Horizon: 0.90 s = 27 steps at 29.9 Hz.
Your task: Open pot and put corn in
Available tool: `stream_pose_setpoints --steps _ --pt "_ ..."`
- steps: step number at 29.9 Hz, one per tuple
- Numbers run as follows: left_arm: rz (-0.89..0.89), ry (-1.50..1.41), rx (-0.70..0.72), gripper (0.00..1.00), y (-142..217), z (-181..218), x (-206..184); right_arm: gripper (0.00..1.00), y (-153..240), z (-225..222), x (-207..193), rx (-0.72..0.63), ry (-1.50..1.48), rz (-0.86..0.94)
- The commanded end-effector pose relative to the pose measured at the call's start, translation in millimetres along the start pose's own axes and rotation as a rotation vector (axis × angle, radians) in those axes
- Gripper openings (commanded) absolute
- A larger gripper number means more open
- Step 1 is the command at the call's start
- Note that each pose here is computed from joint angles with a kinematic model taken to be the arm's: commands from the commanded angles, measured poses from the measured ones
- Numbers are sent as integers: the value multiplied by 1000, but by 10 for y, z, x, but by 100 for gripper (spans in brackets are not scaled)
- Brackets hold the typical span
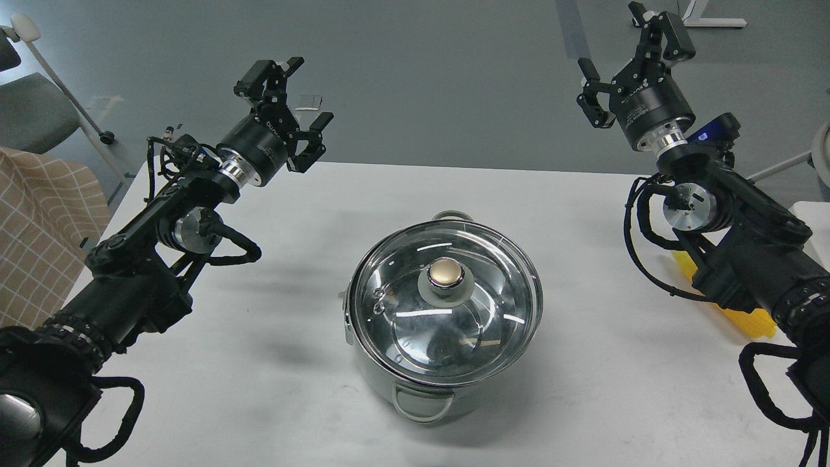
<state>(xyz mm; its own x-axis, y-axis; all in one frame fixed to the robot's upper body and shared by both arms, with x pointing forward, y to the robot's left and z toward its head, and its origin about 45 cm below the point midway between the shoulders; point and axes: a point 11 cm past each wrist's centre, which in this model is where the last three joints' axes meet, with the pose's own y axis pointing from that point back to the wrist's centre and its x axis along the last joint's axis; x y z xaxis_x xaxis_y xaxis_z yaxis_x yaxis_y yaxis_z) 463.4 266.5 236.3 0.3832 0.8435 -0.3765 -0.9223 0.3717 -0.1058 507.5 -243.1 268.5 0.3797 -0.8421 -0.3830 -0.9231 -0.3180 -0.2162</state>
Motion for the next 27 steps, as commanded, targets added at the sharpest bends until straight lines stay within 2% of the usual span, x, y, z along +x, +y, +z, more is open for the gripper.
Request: stream_pose_setpoints --steps 1,27 --pt "1 -6 -71 98 -7 108 -5 99 1 54 -13 -11 7 0" --pt "24 54 -92 98 103 46 125 99 3 160 -49 -28 1 2"
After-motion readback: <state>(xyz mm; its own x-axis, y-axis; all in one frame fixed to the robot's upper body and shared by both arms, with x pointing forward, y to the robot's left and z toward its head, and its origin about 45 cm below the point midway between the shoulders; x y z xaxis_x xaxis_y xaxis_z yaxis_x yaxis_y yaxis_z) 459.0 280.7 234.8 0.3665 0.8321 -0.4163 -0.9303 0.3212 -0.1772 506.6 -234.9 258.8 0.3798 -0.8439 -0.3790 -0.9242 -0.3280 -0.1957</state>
